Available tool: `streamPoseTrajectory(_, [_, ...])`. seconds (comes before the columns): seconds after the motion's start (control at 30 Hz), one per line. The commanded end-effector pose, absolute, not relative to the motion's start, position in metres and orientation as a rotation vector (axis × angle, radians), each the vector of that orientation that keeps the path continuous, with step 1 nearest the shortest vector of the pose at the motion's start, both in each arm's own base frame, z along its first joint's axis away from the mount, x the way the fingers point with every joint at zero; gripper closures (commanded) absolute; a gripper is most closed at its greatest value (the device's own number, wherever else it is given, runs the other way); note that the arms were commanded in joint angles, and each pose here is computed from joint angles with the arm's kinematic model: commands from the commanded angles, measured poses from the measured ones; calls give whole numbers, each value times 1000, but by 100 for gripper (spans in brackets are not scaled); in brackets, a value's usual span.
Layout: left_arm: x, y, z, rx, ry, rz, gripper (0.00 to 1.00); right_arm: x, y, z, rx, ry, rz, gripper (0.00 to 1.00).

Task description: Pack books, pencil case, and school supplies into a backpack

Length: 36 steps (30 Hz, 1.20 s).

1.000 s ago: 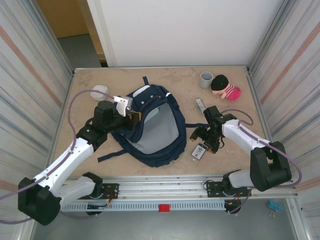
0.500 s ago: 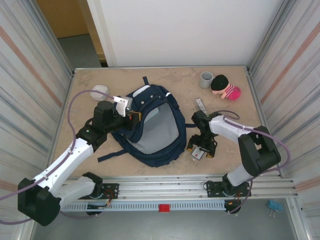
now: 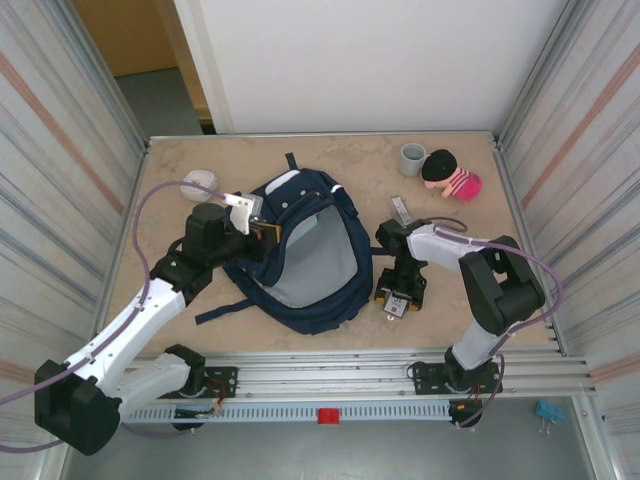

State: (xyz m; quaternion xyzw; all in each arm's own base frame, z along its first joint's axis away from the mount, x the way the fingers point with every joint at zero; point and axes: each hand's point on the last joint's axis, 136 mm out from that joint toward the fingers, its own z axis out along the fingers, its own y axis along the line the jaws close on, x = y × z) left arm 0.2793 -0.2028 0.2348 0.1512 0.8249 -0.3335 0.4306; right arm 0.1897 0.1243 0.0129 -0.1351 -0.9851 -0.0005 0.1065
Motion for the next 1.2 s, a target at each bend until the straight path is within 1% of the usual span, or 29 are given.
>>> streamPoseTrajectory(0.0, [280, -194, 243, 354, 2031, -808, 100, 190, 97, 13, -377, -2905, 194, 40])
streamPoseTrajectory(0.13, [281, -194, 244, 351, 2030, -806, 100, 191, 96, 12, -364, -2918, 193, 46])
streamPoseTrajectory(0.23, [280, -195, 245, 352, 2029, -818, 100, 192, 101, 18, -373, -2948, 144, 47])
streamPoseTrajectory(0.4, [279, -198, 249, 354, 2018, -846, 100, 200, 122, 56, -439, -3055, -60, 48])
streamPoseTrajectory(0.53, [280, -201, 256, 356, 2000, -868, 100, 214, 158, 100, -485, -3137, -405, 48])
streamPoseTrajectory(0.6, [281, -202, 257, 358, 1997, -876, 100, 222, 183, 118, -468, -3151, -607, 48])
streamPoseTrajectory(0.73, [282, -205, 260, 362, 1994, -895, 100, 236, 231, 146, -404, -3135, -902, 48])
streamPoseTrajectory(0.93, [282, -207, 264, 360, 1984, -907, 100, 248, 293, 153, -356, -3032, -1142, 48])
streamPoseTrajectory(1.03, [282, -206, 265, 360, 1983, -905, 100, 255, 311, 145, -382, -2999, -1195, 48])
streamPoseTrajectory(1.07, [282, -206, 265, 359, 1983, -902, 100, 257, 314, 143, -387, -2992, -1203, 47])
streamPoseTrajectory(1.1, [281, -206, 267, 360, 1979, -901, 100, 260, 318, 141, -388, -2984, -1219, 44])
streamPoseTrajectory(1.17, [281, -205, 267, 362, 1979, -900, 100, 263, 321, 137, -391, -2982, -1222, 31])
